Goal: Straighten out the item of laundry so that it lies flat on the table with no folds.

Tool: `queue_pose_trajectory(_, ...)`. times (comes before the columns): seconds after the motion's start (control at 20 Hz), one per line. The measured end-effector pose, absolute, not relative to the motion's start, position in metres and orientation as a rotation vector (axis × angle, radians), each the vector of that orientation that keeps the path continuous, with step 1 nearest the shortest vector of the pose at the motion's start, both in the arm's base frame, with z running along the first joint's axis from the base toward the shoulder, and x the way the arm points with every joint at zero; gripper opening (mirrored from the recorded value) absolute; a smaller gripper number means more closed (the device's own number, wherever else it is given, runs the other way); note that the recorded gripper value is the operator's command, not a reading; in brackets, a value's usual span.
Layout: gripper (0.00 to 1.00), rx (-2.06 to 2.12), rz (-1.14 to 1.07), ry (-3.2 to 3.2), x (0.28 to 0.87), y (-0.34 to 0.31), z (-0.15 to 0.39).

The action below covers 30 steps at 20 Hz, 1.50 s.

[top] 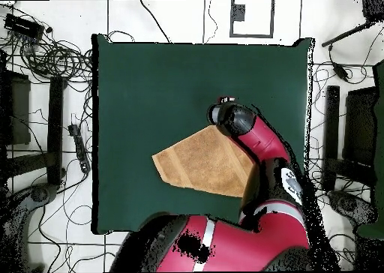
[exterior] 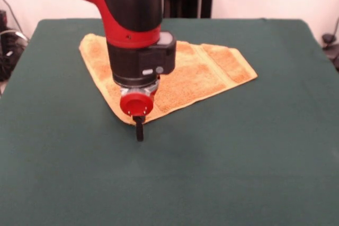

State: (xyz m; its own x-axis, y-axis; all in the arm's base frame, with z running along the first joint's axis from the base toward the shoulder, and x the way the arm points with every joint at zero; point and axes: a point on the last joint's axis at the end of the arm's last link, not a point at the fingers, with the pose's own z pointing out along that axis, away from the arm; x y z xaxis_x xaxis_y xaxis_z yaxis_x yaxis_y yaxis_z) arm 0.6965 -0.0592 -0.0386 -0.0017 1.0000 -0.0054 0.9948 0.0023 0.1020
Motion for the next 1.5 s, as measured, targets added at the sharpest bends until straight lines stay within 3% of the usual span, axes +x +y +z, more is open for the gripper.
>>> queue_pose_trajectory(1.5, 1.0, 2.105, 0.05, 2.194, 0.6957, -0.0495, -0.0412)
